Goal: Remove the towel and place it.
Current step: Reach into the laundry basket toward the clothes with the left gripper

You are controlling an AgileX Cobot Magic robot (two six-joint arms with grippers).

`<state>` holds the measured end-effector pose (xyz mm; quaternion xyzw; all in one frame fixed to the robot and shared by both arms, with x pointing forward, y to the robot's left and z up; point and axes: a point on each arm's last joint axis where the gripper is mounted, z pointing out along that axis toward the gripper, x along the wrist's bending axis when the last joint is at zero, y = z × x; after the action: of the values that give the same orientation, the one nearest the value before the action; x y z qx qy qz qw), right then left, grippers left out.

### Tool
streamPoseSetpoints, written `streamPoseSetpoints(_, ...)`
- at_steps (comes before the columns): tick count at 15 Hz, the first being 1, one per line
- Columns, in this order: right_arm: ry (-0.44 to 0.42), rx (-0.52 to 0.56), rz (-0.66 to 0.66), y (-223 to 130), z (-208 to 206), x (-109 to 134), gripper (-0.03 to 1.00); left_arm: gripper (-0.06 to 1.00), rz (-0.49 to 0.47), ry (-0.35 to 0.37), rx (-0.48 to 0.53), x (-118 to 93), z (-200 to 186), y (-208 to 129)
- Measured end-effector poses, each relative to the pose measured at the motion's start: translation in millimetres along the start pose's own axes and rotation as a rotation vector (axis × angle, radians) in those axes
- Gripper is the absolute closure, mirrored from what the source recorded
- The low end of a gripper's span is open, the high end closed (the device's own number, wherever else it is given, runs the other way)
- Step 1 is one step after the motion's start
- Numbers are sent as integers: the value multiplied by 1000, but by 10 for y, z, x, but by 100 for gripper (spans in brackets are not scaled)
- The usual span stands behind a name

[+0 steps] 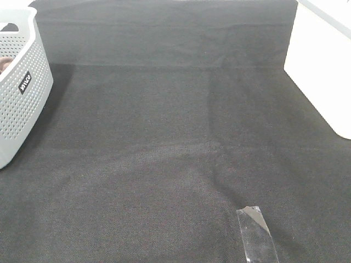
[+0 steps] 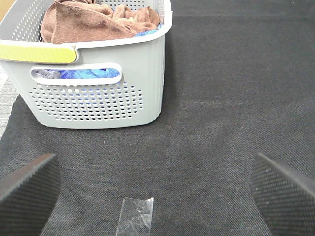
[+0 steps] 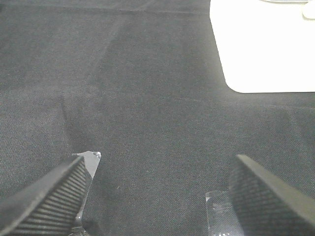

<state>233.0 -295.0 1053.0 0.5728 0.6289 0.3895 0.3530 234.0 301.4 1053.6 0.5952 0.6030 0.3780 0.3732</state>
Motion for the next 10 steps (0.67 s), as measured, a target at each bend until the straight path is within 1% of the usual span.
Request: streamPoseSetpoints(10,0,0,0,0,0,0,21,-5,0,0,0,0,0,0)
